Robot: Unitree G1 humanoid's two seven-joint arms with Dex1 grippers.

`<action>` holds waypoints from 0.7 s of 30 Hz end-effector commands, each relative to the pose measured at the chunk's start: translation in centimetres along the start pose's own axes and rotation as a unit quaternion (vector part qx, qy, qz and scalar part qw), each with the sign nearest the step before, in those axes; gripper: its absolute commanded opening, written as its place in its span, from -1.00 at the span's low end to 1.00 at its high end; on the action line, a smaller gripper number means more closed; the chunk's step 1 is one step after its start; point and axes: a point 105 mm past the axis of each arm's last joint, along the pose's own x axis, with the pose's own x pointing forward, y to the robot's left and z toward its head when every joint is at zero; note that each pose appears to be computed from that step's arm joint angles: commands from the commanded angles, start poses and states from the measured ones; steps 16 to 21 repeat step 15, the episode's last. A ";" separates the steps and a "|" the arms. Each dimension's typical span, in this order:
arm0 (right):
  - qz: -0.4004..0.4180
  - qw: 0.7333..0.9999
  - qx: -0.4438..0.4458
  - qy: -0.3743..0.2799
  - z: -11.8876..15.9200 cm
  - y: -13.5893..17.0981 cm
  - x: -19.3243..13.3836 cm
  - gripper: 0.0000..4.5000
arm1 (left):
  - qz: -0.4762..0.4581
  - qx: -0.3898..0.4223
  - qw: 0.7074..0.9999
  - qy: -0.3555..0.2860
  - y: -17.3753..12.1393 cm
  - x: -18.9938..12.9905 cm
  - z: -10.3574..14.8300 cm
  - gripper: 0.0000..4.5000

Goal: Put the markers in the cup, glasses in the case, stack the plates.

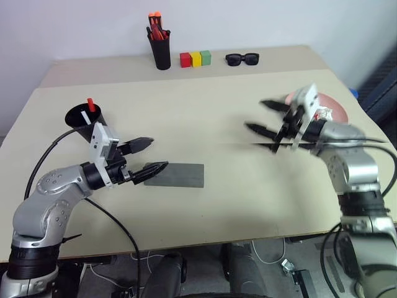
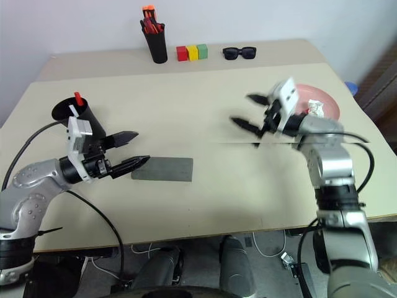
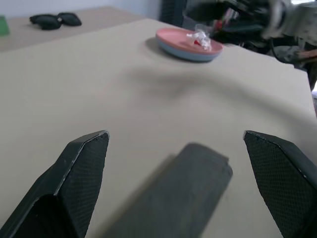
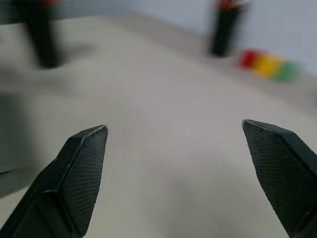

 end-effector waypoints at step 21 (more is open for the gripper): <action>0.073 0.997 -0.011 0.033 1.3 4.6 -0.7 0.97 | 0.036 0.034 0.999 0.009 1.4 -3.3 -0.7 1.00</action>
